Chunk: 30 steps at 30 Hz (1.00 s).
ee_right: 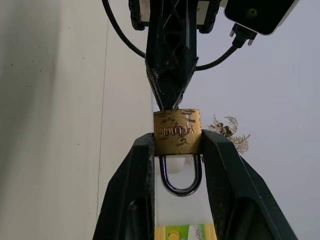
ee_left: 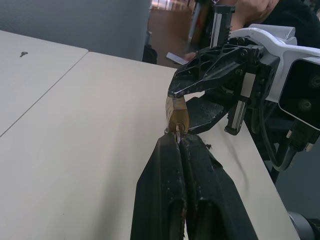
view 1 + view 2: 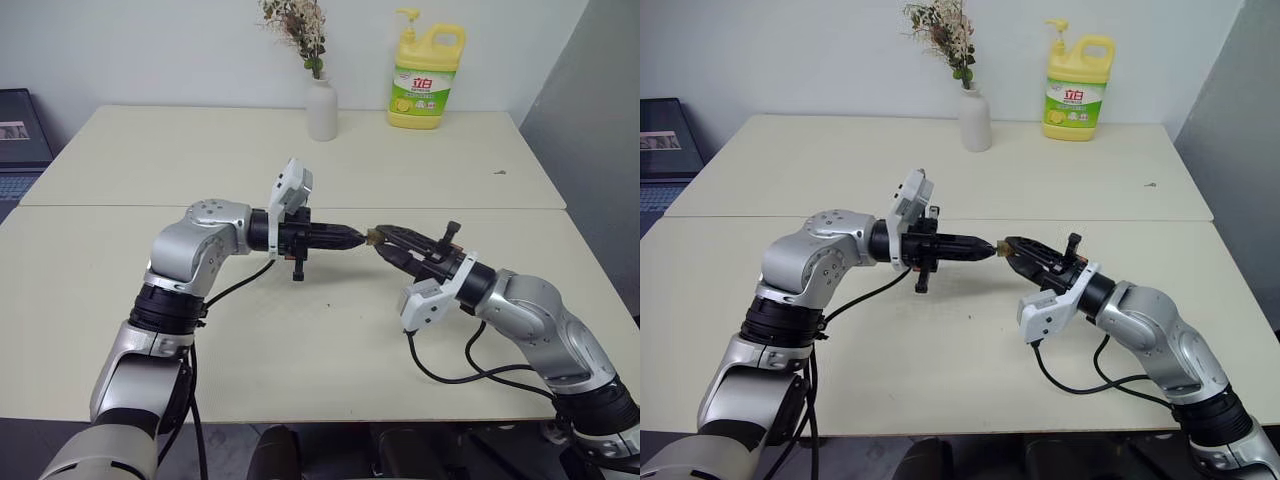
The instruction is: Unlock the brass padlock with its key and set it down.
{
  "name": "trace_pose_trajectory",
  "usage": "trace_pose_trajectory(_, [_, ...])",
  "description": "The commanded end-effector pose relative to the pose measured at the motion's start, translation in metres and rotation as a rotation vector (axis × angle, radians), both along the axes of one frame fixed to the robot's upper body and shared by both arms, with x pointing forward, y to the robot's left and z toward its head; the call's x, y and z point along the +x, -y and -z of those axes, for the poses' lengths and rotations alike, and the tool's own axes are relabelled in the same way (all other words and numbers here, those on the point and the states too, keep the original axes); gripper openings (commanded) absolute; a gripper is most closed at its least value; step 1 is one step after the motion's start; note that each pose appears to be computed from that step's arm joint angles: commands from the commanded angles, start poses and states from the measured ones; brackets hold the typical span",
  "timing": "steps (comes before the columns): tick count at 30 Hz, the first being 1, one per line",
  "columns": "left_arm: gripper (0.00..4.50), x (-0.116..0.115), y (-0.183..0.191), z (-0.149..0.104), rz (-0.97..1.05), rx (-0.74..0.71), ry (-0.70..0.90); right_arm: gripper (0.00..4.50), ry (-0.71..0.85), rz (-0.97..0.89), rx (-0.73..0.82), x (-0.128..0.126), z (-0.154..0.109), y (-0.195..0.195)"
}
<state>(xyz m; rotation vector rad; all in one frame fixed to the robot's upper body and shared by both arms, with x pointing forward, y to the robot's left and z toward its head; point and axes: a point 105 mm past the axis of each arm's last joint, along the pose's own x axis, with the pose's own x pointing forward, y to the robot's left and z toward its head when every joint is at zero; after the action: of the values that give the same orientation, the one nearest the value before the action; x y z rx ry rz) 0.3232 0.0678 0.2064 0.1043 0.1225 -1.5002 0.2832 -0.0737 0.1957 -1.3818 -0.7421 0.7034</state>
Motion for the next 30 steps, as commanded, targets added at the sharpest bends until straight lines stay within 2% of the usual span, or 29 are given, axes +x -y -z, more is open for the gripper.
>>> trace_pose_trajectory(1, [0.00,0.000,0.003,-0.010,0.007,-0.008,0.059,0.94,0.041,-0.045,0.022,-0.006,-0.013,-0.006])
trace_pose_trajectory(10, [0.00,-0.002,0.000,-0.006,0.024,0.019,0.138,0.94,0.005,-0.044,0.040,-0.005,-0.012,-0.007])
trace_pose_trajectory(21, [0.00,-0.011,0.002,-0.010,0.090,0.070,0.529,0.94,-0.065,-0.041,0.098,-0.005,-0.013,-0.007])
trace_pose_trajectory(30, [0.00,-0.011,0.005,-0.011,0.091,0.061,0.620,0.94,-0.072,-0.041,0.109,-0.004,-0.014,-0.008])
